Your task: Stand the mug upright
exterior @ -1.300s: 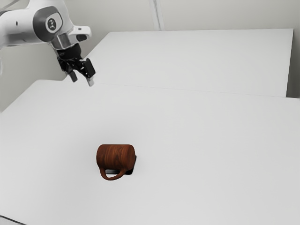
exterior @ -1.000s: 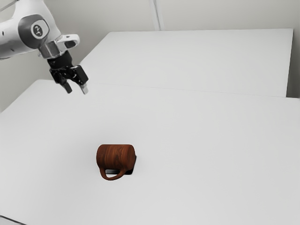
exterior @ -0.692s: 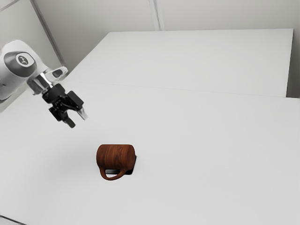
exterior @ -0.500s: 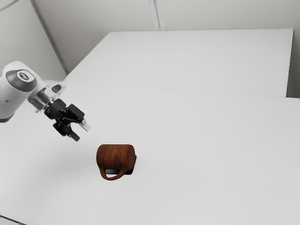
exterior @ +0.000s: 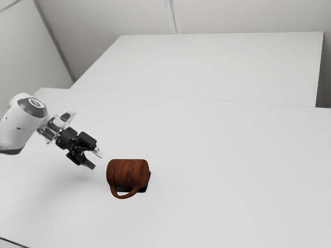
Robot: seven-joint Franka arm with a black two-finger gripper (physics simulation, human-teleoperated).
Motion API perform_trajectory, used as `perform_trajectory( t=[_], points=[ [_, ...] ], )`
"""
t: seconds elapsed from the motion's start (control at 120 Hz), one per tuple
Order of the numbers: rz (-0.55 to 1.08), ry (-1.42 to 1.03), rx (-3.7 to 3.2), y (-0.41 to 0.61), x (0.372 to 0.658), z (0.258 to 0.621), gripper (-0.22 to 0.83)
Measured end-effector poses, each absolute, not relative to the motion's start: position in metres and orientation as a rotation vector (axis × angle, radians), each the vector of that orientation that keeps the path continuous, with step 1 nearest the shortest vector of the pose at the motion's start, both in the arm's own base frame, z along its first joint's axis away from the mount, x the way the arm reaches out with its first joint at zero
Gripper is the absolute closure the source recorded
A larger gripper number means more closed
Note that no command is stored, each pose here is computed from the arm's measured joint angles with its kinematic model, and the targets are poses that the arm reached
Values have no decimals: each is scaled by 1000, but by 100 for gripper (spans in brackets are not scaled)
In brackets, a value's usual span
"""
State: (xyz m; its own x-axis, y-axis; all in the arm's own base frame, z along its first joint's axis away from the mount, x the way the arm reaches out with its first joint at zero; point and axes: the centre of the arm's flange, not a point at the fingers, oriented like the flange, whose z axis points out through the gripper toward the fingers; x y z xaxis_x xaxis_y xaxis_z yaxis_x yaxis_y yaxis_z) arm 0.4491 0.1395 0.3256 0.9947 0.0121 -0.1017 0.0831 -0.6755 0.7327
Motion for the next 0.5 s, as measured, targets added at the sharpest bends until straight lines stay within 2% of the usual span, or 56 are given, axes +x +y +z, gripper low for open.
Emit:
perform_trajectory(
  t=[0.5],
  points=[
    [-67, -18, 2239, 92, 460, 301, 3]
  ],
)
